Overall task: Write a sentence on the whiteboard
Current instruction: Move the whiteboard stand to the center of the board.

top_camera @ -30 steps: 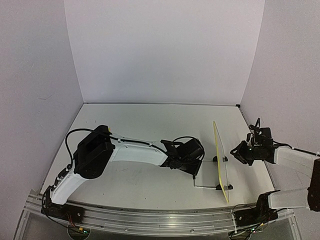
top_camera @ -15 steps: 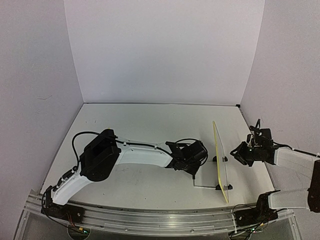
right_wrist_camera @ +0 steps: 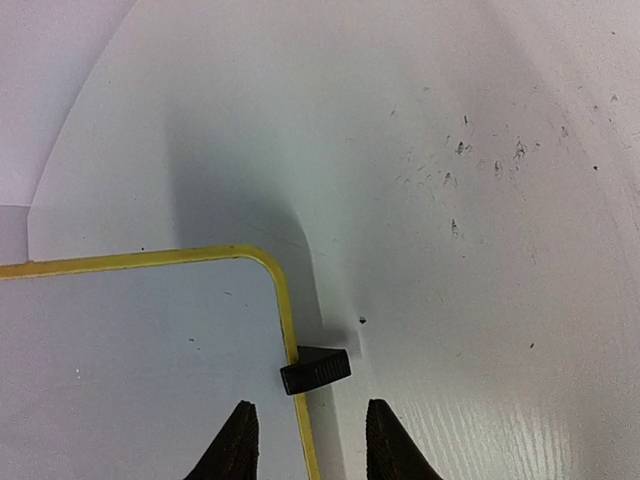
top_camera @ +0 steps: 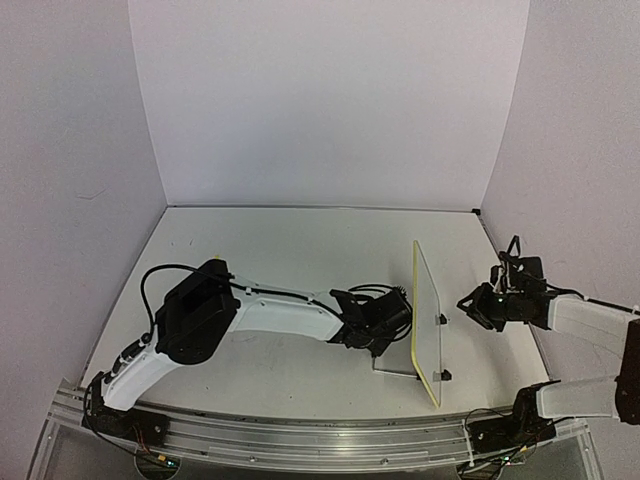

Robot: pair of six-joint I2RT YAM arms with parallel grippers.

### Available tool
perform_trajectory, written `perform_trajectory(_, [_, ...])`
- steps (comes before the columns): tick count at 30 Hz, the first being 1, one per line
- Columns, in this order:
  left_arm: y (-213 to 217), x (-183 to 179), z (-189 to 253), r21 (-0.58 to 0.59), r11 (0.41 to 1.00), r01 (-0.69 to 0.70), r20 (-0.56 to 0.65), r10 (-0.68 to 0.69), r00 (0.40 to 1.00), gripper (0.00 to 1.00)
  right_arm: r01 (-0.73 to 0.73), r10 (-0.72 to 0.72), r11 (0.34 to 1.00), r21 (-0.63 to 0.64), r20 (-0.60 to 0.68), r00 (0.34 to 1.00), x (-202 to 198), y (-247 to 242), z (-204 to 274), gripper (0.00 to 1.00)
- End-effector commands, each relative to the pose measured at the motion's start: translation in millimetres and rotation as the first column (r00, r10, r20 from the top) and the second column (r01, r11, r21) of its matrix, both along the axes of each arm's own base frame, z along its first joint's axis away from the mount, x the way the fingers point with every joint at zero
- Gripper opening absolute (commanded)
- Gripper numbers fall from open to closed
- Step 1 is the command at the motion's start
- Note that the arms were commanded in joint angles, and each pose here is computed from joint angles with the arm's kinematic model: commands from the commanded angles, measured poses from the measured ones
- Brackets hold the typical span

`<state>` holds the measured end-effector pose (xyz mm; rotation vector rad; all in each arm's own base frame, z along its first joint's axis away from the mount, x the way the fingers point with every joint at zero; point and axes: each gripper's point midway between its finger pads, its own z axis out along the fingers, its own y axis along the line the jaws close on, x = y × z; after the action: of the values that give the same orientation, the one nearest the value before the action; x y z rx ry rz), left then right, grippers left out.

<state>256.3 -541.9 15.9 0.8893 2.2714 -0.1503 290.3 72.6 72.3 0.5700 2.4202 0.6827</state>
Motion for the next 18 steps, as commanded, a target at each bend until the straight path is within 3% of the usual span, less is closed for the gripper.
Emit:
perform_trajectory(1, [67.7,6.2,-32.7,0.208,0.978,0.015,-0.035,-0.008,0.999,0.27,-0.136,0.136,0.991,-0.01,0.072,0.988,6.5,15.9,15.0,0.34])
perform_trajectory(10, [97.6,4.6,-29.9,0.153,0.966,0.207,-0.087,-0.196,0.977,0.25,-0.329,0.334,0.942,-0.059,0.1,0.937,2.1,53.4,17.0,0.35])
perform_trajectory(18, [121.0,25.1,-5.3,0.054,0.955,0.291,-0.082,-0.286,0.955,0.24,-0.536,0.553,0.83,-0.153,0.111,0.826,-7.8,109.0,8.6,0.41])
